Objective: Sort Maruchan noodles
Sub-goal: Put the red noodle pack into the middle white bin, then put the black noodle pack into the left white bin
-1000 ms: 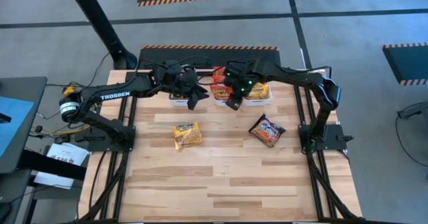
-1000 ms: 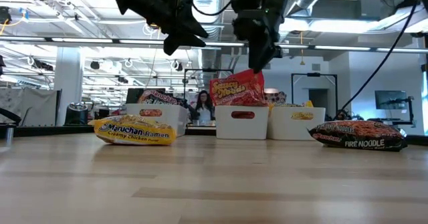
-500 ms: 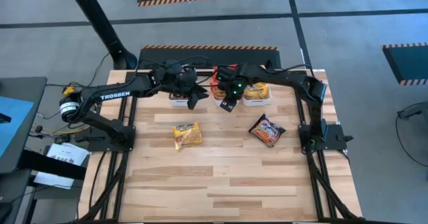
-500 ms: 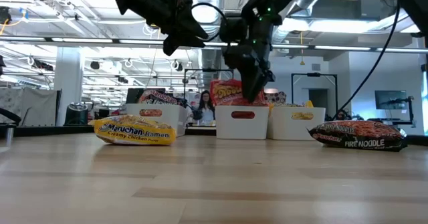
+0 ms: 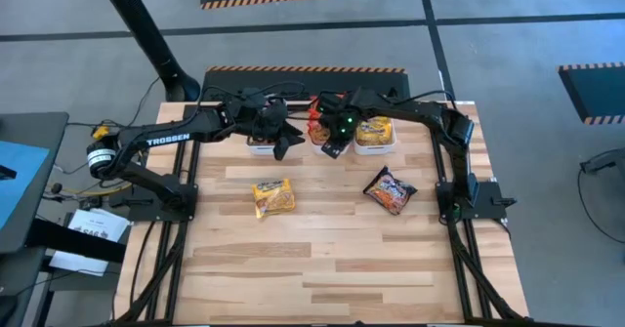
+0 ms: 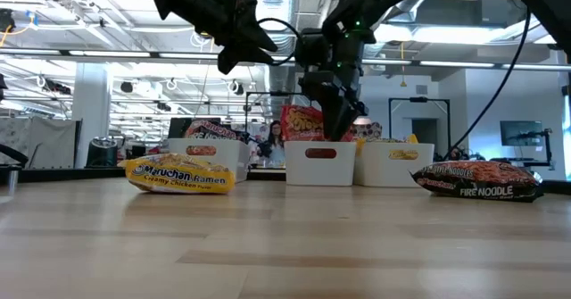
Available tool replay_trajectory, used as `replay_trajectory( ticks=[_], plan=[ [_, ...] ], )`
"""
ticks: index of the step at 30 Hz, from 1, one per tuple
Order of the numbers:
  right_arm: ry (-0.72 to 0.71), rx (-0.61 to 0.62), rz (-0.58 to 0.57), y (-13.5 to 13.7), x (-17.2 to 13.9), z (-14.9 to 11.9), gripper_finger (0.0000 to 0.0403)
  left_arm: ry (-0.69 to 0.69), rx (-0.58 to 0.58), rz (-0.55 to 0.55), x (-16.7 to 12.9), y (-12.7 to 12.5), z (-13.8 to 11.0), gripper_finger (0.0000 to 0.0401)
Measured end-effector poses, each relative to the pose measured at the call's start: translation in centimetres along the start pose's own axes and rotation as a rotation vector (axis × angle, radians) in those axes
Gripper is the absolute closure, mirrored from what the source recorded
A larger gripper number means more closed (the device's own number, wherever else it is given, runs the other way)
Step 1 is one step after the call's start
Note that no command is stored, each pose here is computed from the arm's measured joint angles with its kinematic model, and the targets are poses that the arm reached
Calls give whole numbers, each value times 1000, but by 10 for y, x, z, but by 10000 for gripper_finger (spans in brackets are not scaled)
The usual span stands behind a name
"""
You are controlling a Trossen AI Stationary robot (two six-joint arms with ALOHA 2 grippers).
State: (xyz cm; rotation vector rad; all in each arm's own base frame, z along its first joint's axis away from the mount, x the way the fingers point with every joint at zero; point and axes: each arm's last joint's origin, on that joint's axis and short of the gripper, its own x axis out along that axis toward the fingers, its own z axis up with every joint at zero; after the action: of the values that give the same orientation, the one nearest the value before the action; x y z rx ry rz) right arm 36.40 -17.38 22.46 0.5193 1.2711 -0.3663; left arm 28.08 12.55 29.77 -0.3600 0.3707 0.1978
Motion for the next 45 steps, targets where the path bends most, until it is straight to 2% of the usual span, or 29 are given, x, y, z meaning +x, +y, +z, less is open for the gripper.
replay_trajectory(
  ticks=[5,11,16,21,32,38,45],
  plan=[
    [15,-11,24,6,-1,-2,233,0,8,0,0,0,0,269],
    [-52,-27,52,12,-34,-8,233,-2,9,5,0,0,0,269],
    [-209,-45,46,14,-60,-5,233,-3,9,5,0,0,0,269],
    [-339,-46,34,11,-62,9,233,-4,10,6,0,0,0,269],
    [-217,-56,26,9,-21,14,233,-10,-3,10,0,0,1,269],
    [-224,-56,0,6,-26,13,233,-11,-5,10,0,0,1,269],
    [-267,-56,0,5,-53,6,233,-11,39,12,0,0,1,269]
  ],
)
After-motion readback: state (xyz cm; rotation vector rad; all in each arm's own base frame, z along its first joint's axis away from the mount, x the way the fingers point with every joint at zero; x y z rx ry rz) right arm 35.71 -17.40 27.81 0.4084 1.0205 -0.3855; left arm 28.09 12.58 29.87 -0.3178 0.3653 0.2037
